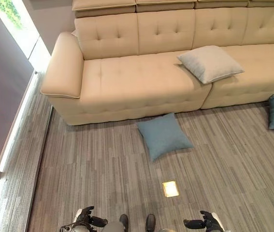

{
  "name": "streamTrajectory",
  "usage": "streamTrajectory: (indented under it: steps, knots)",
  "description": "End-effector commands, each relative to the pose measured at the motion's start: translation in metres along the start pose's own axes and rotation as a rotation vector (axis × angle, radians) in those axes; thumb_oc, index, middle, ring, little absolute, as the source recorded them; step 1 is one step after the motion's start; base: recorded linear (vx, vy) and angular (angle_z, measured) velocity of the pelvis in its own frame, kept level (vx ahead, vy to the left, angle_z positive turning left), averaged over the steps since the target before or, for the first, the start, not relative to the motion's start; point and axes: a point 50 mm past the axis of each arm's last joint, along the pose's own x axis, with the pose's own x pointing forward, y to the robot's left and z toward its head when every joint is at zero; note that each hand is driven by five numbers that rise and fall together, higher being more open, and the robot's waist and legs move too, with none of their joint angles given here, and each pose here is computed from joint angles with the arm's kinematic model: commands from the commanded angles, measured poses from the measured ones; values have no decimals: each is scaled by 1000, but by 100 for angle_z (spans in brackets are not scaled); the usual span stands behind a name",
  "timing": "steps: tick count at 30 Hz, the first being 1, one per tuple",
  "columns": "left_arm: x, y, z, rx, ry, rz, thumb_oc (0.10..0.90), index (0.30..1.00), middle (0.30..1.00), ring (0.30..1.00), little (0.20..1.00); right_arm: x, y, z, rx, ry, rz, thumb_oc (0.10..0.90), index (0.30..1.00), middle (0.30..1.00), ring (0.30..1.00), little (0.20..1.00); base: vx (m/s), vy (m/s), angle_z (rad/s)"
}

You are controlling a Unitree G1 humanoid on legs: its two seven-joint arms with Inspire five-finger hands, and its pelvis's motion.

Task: Pick up all the scattered cushions and arrange them neatly on the sofa.

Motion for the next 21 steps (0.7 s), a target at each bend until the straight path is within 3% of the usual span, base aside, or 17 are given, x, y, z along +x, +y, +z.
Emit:
streamTrajectory:
  steps: [1,21]
  knots:
    - [-2,-11,3,24,-33,-28,800,900,900,900,900,3,-18,-6,10,10,-73,800,900,900,900,900,186,64,3]
    - [1,10,2,44,-36,33,800,900,900,900,900,3,-6,20,-57,-78,-32,800,900,900,900,900,151,127,-35]
